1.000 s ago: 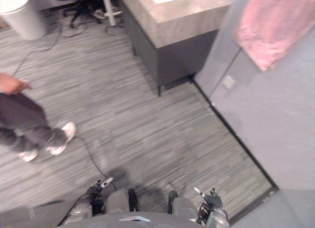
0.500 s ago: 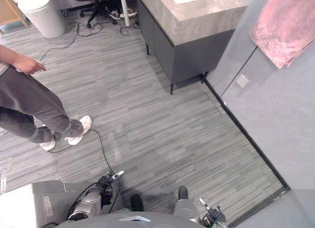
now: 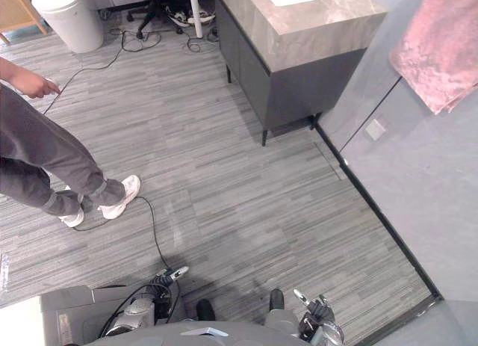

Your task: Organize washtable

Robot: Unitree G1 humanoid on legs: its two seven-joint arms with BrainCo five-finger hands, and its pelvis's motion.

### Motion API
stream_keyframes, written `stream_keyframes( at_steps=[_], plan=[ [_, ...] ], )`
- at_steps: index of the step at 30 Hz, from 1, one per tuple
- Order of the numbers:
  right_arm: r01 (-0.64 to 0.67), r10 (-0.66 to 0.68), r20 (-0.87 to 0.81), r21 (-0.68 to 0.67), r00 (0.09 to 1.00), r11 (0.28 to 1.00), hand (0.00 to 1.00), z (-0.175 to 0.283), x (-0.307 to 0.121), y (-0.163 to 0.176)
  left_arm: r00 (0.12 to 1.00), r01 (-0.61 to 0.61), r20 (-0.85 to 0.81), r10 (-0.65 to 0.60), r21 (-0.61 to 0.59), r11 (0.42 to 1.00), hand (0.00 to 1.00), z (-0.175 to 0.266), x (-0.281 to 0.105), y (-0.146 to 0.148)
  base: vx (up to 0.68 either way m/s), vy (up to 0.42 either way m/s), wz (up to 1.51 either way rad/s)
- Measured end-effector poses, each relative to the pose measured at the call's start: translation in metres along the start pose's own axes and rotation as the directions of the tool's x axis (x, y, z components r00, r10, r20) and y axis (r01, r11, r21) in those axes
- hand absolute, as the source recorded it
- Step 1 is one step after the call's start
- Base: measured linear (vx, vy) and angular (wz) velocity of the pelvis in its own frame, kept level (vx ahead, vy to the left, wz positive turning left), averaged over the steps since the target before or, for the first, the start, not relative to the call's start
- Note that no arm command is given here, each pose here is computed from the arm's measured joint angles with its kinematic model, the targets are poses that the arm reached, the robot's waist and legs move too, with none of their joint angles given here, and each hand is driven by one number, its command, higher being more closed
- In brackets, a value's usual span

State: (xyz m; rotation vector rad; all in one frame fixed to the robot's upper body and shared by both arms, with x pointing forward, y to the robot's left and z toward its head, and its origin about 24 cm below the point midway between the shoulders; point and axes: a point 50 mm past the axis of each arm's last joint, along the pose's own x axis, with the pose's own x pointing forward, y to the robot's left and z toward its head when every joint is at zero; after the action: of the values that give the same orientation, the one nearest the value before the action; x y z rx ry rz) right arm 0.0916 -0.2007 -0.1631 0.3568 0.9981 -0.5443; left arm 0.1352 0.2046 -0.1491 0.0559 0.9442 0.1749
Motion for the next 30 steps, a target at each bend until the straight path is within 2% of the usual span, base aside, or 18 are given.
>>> stream_keyframes(
  at_steps=[4,6,7,9,10,13,16,18,22,24,30],
  plan=[
    [0.018,-0.019,0.026,0.045,0.999,0.999,0.0,0.01,0.002,-0.004,1.0,0.009,0.015,-0.008,-0.043,0.999,0.0,0.001,0.0,-0.006,0.04,0.116,0.06],
    [0.086,-0.091,0.037,0.133,0.995,0.987,0.0,0.012,0.001,-0.024,1.0,0.023,0.021,-0.022,-0.066,0.998,0.0,0.001,-0.001,-0.013,0.12,0.264,0.86],
    [0.111,-0.119,0.036,0.176,0.992,0.978,0.0,0.013,0.001,-0.033,0.999,0.032,0.009,-0.031,-0.149,0.988,0.0,0.001,-0.002,-0.031,0.05,0.266,1.02],
    [0.111,-0.114,0.008,0.203,0.993,0.973,0.0,0.0,-0.003,-0.03,0.997,0.072,0.02,-0.069,-0.171,0.983,0.0,0.002,-0.003,-0.046,-0.02,0.173,1.1],
    [0.119,-0.12,-0.012,0.26,0.993,0.958,0.0,-0.011,-0.006,-0.03,0.996,0.09,0.028,-0.086,-0.172,0.981,0.0,0.002,-0.004,-0.048,-0.07,0.013,0.89],
    [0.103,-0.121,0.047,0.275,0.992,0.956,0.0,-0.001,-0.005,-0.029,0.998,0.056,0.024,-0.053,-0.164,0.985,0.0,0.002,-0.002,-0.032,-0.24,-0.144,0.34],
    [0.13,-0.148,0.036,0.296,0.988,0.946,0.0,-0.001,-0.005,-0.035,0.997,0.051,0.068,-0.039,-0.185,0.981,0.0,0.021,0.004,-0.028,-0.23,-0.159,0.58],
    [0.178,-0.195,0.017,0.336,0.981,0.925,0.0,-0.004,-0.007,-0.05,0.995,0.076,0.073,-0.061,-0.213,0.974,0.0,0.023,0.003,-0.039,0.46,-0.215,0.66],
    [0.161,-0.175,0.0,0.4,0.985,0.902,0.0,-0.011,-0.009,-0.043,0.995,0.088,0.068,-0.071,-0.284,0.955,0.0,0.018,0.0,-0.046,0.54,-0.293,0.32],
    [0.116,-0.144,0.049,0.377,0.988,0.919,0.0,0.001,-0.007,-0.036,0.994,0.091,0.086,-0.066,-0.338,0.937,0.0,0.019,-0.002,-0.047,0.1,-0.091,-0.21],
    [-0.033,-0.006,0.189,0.206,0.982,0.978,0.0,0.043,0.0,-0.003,0.983,0.047,0.184,0.019,-0.347,0.937,0.0,0.037,-0.002,-0.025,-0.06,0.037,-0.65]
  ],
)
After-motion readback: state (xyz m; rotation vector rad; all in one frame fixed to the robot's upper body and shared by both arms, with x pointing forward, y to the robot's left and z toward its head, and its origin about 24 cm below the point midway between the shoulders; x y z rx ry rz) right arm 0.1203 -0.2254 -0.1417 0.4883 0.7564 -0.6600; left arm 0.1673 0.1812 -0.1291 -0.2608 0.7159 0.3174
